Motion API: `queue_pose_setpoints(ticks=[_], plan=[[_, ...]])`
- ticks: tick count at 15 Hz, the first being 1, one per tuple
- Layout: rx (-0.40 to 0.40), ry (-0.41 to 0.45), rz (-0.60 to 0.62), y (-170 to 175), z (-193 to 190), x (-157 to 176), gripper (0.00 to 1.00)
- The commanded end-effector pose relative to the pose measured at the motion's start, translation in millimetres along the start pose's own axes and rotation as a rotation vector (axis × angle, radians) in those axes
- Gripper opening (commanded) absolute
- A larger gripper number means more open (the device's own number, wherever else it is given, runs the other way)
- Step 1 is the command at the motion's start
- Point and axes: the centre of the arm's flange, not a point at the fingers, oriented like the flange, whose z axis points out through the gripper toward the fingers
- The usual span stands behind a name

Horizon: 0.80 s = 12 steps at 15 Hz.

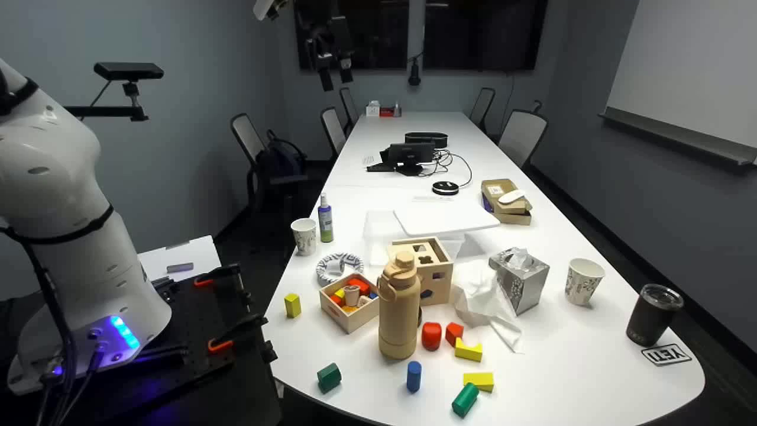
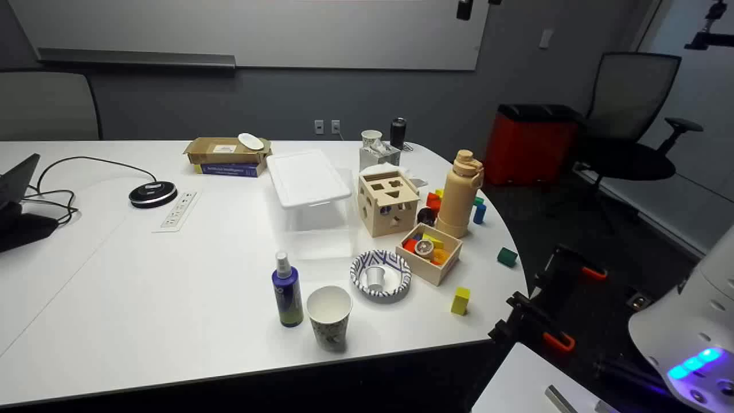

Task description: Slightly rotate the water bottle

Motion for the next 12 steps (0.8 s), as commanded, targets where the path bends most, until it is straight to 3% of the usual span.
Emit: queue_pose_setpoints(ticks=[1, 7, 12], plan=[[0.000, 0.000, 0.000, 0, 0, 0, 1.00], [0.041, -0.035, 0.059, 32, 21, 16, 1.00], [0.100, -0.041, 0.157, 82, 78, 33, 1.00]])
